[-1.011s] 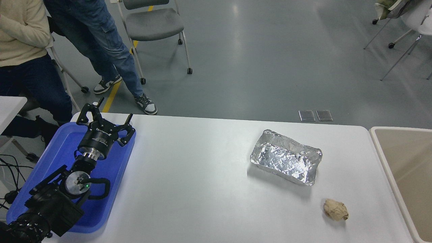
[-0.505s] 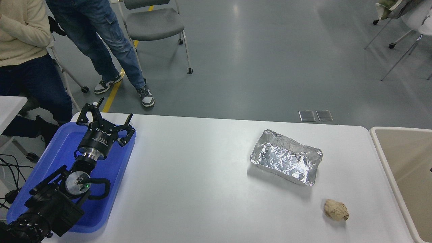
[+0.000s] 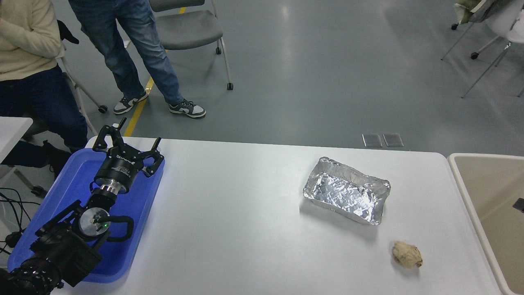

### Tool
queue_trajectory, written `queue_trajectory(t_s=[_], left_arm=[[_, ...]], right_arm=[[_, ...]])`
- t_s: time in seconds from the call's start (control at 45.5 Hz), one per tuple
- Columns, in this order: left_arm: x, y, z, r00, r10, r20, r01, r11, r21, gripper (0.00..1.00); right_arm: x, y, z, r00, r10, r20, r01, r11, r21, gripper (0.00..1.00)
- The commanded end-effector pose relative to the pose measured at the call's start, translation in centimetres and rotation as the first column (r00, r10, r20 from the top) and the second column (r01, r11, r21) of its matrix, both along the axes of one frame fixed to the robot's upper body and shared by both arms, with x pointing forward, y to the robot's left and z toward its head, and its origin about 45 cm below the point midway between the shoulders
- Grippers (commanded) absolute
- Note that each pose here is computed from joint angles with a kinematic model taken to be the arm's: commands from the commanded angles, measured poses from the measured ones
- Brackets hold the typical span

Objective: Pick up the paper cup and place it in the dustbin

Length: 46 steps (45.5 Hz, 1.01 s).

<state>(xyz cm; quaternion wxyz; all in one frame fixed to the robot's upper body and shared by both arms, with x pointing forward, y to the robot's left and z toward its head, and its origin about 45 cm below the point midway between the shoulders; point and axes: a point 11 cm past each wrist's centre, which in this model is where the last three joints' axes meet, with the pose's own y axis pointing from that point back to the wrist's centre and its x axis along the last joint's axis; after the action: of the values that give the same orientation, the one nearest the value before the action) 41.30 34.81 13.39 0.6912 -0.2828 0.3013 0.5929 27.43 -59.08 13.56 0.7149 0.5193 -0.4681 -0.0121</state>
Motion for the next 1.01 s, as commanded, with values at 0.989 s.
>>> queue_trajectory(t_s=[0.989], left_arm=[[-0.1,0.0,-0.1,1.000,0.000,-0.002,0.000,1.000,0.001,1.00]], right_arm=[[4.6,18.1,20.5,0.780,0.476,-0.407,-0.297,0.854,0.428,1.00]])
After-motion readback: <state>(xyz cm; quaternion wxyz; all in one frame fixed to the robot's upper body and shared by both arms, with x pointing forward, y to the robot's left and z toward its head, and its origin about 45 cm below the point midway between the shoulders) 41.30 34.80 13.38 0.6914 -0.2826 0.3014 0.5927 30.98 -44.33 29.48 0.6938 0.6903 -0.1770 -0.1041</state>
